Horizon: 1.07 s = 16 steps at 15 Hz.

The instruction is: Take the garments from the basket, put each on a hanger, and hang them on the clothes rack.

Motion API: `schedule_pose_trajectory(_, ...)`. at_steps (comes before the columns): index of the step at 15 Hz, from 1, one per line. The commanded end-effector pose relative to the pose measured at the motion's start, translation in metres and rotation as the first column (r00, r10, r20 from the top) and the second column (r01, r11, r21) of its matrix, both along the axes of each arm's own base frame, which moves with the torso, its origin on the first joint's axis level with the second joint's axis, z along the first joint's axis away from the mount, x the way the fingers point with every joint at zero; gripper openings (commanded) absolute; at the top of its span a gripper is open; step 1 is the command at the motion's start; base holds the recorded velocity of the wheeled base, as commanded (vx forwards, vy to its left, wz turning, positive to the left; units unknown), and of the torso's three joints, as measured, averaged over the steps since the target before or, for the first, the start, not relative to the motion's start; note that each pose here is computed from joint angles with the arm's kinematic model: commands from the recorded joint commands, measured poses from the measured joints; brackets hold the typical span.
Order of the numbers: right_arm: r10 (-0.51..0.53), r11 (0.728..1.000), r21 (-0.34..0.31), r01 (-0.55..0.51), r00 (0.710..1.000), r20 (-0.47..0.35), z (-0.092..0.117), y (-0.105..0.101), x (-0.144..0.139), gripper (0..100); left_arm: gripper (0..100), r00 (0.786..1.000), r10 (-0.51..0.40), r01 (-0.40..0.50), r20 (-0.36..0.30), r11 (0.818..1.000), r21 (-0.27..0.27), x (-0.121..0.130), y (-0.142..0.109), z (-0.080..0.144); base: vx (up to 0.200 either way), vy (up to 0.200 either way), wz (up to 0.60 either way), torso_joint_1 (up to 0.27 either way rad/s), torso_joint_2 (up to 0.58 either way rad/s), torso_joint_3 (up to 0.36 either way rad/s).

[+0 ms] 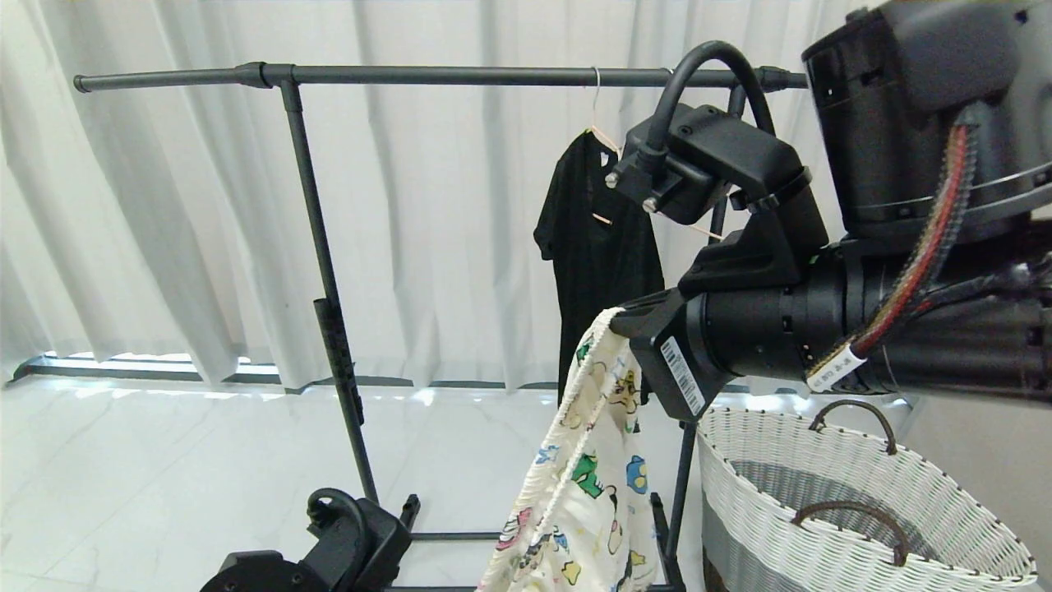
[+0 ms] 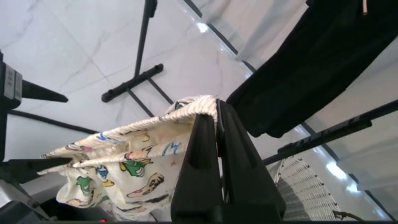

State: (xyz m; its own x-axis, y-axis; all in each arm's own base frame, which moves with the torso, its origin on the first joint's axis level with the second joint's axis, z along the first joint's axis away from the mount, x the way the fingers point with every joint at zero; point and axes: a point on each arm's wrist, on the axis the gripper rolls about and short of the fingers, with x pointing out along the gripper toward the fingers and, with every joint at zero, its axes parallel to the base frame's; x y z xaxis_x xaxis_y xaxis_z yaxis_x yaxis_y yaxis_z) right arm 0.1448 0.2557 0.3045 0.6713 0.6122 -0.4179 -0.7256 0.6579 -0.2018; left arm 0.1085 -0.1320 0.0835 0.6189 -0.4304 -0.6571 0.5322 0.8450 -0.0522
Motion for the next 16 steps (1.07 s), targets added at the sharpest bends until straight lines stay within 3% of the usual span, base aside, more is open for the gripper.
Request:
schedule_pose_trajectory(1, -0.002, 1.0, 0.01, 0.002, 1.0, 0.007, 0.003, -0.004, -0.002, 0, 100, 1.0, 0.0, 0.0, -0.003, 1.0, 0.004, -0.003, 0.003, -0.001, 0.0, 0.0, 0.0, 0.0, 0.0, 0.0)
schedule_pose_trajectory(2, -0.01, 1.0, 0.012, 0.01, 1.0, 0.009, 0.004, -0.006, -0.001, 0, 100, 1.0, -0.003, 0.003, 0.0, 1.0, 0.003, -0.003, 0.003, 0.0, 0.0, 0.0, 0.0, 0.0, 0.0, 0.0)
schedule_pose_trajectory(3, -0.015, 1.0, 0.014, 0.015, 1.0, 0.009, 0.005, -0.008, 0.0, 0, 0, 1.0, -0.01, 0.01, 0.004, 1.0, 0.004, -0.003, 0.002, 0.0, 0.0, 0.0, 0.0, 0.0, 0.0, 0.0)
schedule_pose_trajectory(6, -0.035, 0.999, -0.023, 0.034, 0.999, -0.01, 0.004, -0.017, 0.001, 0, 0, 0.999, -0.036, 0.034, 0.037, 0.999, 0.038, -0.003, 0.003, 0.001, 0.0, 0.0, 0.0, 0.0, 0.0, 0.0)
schedule_pose_trajectory(8, -0.065, 0.996, -0.063, 0.062, 0.997, -0.052, 0.007, -0.038, -0.006, 0, 0, 0.987, -0.106, 0.092, 0.123, 0.989, 0.112, -0.006, 0.007, 0.007, 0.0, 0.0, 0.0, 0.0, 0.0, 0.0)
schedule_pose_trajectory(10, -0.08, 0.995, -0.067, 0.075, 0.993, -0.081, 0.01, -0.049, -0.013, 0, 0, 0.979, -0.113, 0.098, 0.168, 0.991, 0.093, -0.006, 0.008, 0.016, 0.0, 0.0, 0.0, 0.0, 0.0, 0.0)
schedule_pose_trajectory(12, -0.102, 0.992, -0.081, 0.093, 0.988, -0.114, 0.009, -0.065, -0.023, 0, 0, 0.959, -0.086, 0.093, 0.27, 0.996, -0.011, 0.004, -0.003, 0.052, 0.0, 0.0, 0.0, 0.0, 0.0, 0.0)
schedule_pose_trajectory(16, -0.118, 0.991, -0.081, 0.109, 0.988, -0.103, 0.004, -0.1, -0.043, 0, 0, 0.965, -0.107, 0.113, 0.238, 0.993, -0.015, 0.015, -0.015, 0.149, 0.0, 0.0, 0.0, 0.0, 0.0, 0.0)
